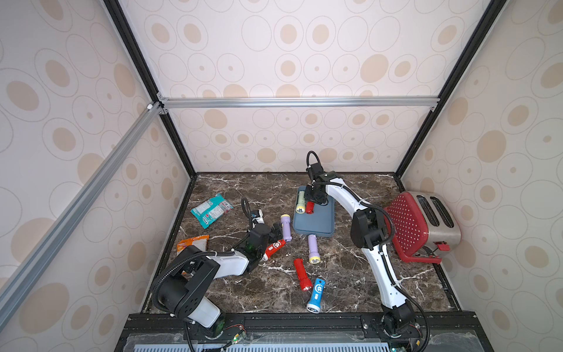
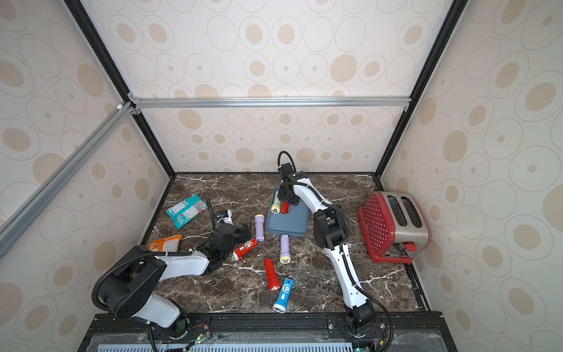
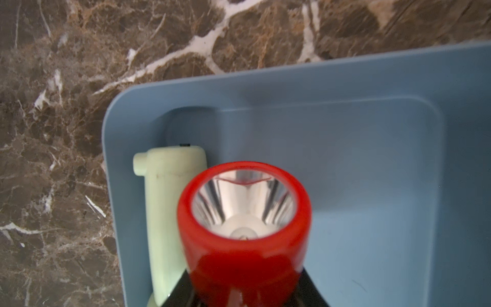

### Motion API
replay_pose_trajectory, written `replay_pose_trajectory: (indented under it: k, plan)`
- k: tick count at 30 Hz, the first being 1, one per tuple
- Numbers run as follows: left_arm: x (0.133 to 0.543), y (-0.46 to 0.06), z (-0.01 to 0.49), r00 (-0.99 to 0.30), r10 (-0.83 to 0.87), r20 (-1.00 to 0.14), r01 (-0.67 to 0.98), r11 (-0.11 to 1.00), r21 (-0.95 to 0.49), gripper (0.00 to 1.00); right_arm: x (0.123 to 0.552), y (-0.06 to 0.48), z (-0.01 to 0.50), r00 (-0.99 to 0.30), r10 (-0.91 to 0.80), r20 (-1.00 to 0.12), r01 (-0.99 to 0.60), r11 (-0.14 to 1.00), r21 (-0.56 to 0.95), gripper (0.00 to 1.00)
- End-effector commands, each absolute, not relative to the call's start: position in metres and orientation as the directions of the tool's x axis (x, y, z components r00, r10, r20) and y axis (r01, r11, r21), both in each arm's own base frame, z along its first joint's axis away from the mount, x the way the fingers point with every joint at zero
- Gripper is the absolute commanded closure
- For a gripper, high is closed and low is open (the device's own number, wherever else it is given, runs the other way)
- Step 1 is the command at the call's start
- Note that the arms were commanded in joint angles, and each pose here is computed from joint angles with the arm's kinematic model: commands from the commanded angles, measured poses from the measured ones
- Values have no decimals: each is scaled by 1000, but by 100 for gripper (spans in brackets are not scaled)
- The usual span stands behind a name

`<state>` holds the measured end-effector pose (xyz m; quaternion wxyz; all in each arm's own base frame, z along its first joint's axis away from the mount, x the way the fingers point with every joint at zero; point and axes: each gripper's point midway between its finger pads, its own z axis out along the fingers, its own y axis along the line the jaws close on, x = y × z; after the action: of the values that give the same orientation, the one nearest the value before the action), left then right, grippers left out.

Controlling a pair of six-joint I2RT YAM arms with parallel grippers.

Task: Put the flashlights into the storage boxes
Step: Place the flashlight at the storage box.

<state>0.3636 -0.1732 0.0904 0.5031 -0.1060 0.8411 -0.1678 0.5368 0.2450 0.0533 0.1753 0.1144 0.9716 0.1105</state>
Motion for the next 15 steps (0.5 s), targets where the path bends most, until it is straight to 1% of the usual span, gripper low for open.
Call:
replay_pose_trajectory:
  k: [1,3,5,6,10,15]
  plan:
    - [373,-174,98,-459,-344,-819,-12,924,-382,7,542,246,59,-903,293,-314,204,936,285,62]
    - [373,-174,100,-457,-346,-820,-10,923,-384,7,543,245,61,-901,299,-313,209,934,289,58]
    - [373,-174,100,-456,-347,-820,-11,923,-384,7,543,244,64,-900,300,-316,210,934,290,49]
    - [373,-175,100,-457,-346,-819,-9,923,-385,7,543,244,66,-900,297,-318,205,934,292,46]
    - [374,-175,100,-460,-339,-821,-8,926,-378,6,540,245,70,-906,287,-312,193,935,298,42]
    - [374,-175,98,-464,-338,-819,-9,926,-377,7,528,243,79,-919,270,-288,183,938,294,42]
